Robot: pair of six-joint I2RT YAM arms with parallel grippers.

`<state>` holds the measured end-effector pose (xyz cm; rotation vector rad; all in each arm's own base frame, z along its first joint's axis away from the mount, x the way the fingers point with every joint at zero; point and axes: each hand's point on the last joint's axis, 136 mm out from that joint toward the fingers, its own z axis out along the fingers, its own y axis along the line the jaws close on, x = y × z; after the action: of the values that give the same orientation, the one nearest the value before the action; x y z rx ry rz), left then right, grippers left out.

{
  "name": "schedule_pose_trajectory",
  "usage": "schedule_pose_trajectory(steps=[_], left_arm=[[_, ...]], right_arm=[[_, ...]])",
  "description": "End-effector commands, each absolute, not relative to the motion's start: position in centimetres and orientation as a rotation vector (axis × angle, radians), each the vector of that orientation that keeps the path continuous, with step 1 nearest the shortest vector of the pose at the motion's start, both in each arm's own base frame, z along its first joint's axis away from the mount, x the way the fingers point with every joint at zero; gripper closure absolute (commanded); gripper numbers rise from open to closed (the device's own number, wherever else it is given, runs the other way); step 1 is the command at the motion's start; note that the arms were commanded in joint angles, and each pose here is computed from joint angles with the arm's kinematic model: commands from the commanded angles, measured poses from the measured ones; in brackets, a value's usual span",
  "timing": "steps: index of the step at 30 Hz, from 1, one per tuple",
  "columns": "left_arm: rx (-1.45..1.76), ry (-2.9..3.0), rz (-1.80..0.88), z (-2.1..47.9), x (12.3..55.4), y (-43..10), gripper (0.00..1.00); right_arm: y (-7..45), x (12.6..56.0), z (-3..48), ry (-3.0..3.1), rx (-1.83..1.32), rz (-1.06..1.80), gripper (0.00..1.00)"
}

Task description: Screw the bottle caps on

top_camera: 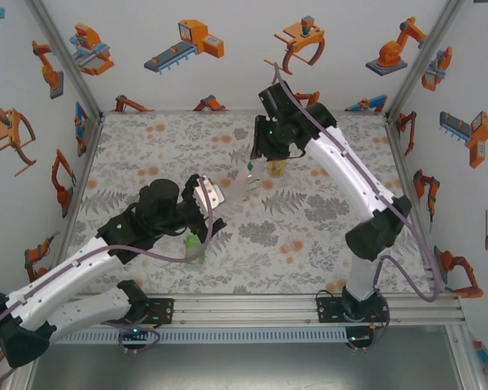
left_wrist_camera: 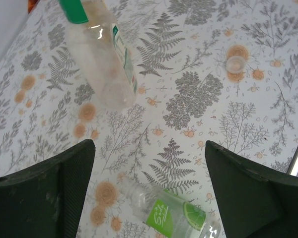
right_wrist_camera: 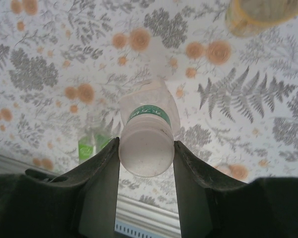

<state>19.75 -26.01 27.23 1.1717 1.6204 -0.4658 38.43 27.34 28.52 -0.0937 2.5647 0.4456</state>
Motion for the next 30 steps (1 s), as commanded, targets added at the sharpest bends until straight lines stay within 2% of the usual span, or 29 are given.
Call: schedule_pose_trajectory(steps=[1, 6, 10, 22, 26, 30], left_arm=[[0.965, 1.755, -0.474, 27.1, 20.9, -23.6, 0.17], [0.757, 1.864, -0.469, 27.2, 21.7, -21.0, 0.18], [0.585, 1.912, -0.449, 27.0, 22.4, -19.2, 0.22], [0.305, 1.979, -0.453, 25.2, 22.9, -16.5, 0.26], [0.271, 1.969, -0.471, 25.0, 22.6, -16.0, 0.26], [0.260, 1.975, -0.466, 24.8, 22.5, -15.7, 0.26]], right_arm=[[26.8, 40.4, 28.4, 2.564, -0.172, 0.353, 1.00], [26.6, 43.5, 27.1, 2.552, -0.172, 0.217, 1.00], [27.0, 45.3, 26.0, 2.538, -0.167, 0.212, 1.00], [26.9, 47.3, 23.3, 2.541, -0.149, 0.136, 0.99], [27.2, 47.4, 22.4, 2.557, -0.161, 0.141, 0.91], [27.3, 47.5, 21.9, 2.563, -0.171, 0.144, 0.76]])
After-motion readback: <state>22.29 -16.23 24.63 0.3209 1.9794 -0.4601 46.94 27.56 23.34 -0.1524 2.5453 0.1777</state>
